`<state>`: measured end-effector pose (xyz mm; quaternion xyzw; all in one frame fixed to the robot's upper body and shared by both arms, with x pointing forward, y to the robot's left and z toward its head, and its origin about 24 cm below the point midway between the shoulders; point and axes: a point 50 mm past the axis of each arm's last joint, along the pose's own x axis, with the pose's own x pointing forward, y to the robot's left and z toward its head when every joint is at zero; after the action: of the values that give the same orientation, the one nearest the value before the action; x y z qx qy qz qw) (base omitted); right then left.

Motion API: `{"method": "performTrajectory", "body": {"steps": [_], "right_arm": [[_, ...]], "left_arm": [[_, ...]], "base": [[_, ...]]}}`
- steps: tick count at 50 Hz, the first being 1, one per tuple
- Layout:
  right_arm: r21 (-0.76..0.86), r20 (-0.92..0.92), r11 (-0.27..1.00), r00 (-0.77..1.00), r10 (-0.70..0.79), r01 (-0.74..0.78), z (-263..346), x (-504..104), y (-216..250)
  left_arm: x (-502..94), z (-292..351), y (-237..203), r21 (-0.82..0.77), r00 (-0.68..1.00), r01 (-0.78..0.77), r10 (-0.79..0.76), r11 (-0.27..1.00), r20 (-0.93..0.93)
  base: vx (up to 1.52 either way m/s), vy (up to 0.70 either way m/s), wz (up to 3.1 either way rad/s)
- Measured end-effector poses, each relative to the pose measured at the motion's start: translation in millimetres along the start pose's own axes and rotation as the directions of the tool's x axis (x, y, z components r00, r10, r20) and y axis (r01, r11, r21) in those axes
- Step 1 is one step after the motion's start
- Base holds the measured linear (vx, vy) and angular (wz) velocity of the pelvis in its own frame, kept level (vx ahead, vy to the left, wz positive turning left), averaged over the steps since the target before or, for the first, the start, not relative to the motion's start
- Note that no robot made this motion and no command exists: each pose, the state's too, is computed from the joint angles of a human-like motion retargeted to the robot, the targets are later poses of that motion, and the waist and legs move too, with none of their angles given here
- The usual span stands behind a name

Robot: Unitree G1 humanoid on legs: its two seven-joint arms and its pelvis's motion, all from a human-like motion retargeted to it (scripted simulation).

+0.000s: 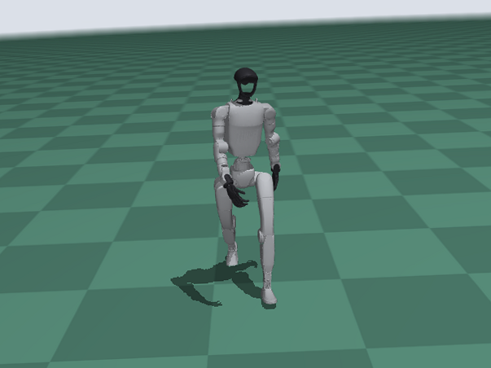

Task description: Walk run

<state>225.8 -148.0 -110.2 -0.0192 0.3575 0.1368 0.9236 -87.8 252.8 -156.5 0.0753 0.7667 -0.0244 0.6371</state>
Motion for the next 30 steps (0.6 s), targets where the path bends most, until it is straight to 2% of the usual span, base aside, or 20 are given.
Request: {"method": "performTrajectory", "body": {"steps": [2,7,10,14,20,22,25,28,30], "right_arm": [[0.013,-0.054,1.000,0.998,0.012,-0.012,-28,-8,9],[0.043,-0.269,0.995,0.960,-0.073,0.088,-107,-44,16],[0.040,-0.353,0.984,0.923,-0.151,0.176,-140,-66,18],[0.089,-0.518,0.970,0.842,-0.150,0.228,-184,-104,12],[0.220,-0.672,0.917,0.733,-0.106,0.334,-226,-152,17],[0.264,-0.704,0.893,0.706,-0.079,0.363,-235,-166,19],[0.279,-0.732,0.878,0.678,-0.067,0.388,-244,-178,24],[0.296,-0.747,0.868,0.662,-0.050,0.399,-252,-190,32],[0.319,-0.718,0.866,0.695,-0.045,0.386,-243,-176,26]], "left_arm": [[3,18,-11,-0.004,0.999,0.014,-0.014,1.000,0.043],[-1,92,-19,0.172,0.973,0.040,-0.077,0.984,0.218],[-18,157,-15,0.287,0.901,-0.055,-0.076,0.956,0.427],[-61,240,-8,0.396,0.738,-0.220,-0.113,0.891,0.665],[-152,326,13,0.433,0.466,-0.476,-0.197,0.766,0.862],[-170,336,12,0.432,0.406,-0.524,-0.231,0.734,0.884],[-168,329,8,0.422,0.377,-0.535,-0.240,0.732,0.895],[-126,292,-6,0.497,0.484,-0.468,-0.259,0.731,0.836],[-103,271,-18,0.530,0.550,-0.423,-0.257,0.735,0.795]], "base": [[1.20,0.02,-0.27],[1.70,0.10,0.13],[1.22,-0.05,0.70],[1.22,-0.08,1.11],[1.30,-0.33,1.45],[1.59,-0.58,0.73],[1.77,-0.63,0.16],[1.80,-0.55,-0.09],[1.31,-0.32,-1.24]]}}
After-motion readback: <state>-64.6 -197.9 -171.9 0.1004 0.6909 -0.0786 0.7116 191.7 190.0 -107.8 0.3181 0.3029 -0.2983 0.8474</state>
